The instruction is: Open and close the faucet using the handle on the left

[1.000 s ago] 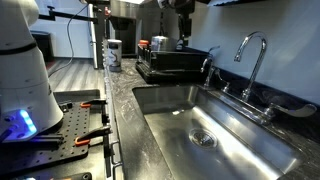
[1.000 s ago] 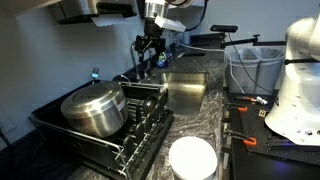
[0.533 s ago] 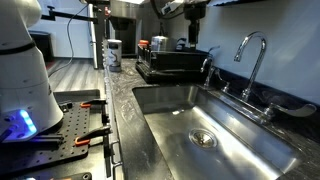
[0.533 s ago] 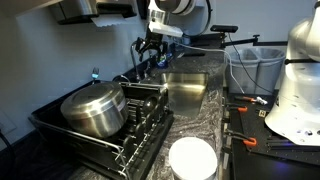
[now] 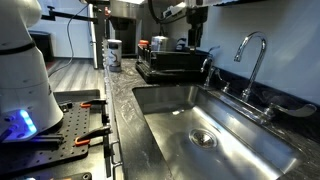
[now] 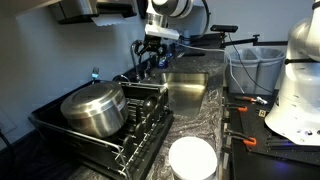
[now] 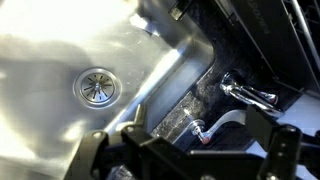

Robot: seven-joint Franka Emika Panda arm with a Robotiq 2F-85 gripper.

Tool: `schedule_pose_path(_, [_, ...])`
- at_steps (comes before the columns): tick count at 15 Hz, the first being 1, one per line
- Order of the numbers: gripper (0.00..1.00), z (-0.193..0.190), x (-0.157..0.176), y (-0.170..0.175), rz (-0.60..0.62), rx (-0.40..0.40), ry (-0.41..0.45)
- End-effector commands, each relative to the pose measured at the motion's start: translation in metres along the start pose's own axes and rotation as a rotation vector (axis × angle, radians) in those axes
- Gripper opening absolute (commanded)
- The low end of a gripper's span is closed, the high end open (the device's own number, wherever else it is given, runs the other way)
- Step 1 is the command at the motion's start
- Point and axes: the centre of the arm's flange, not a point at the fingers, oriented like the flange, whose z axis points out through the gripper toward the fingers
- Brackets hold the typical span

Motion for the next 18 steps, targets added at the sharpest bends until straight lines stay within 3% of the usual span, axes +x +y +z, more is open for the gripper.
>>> schedule_pose_path(1, [1.0, 0.015, 0.017, -0.019, 0.204, -0.011, -0.01])
schedule_pose_path(5, [1.0, 0.029, 0.032, -0.038, 0.386, 0.02, -0.027])
schedule_pose_path(10, [1.0, 0.041, 0.055, -0.064, 0.48, 0.119, -0.028])
schedule_pose_path(18, [1.0, 0.093, 0.069, -0.061, 0.607, 0.094, -0.034])
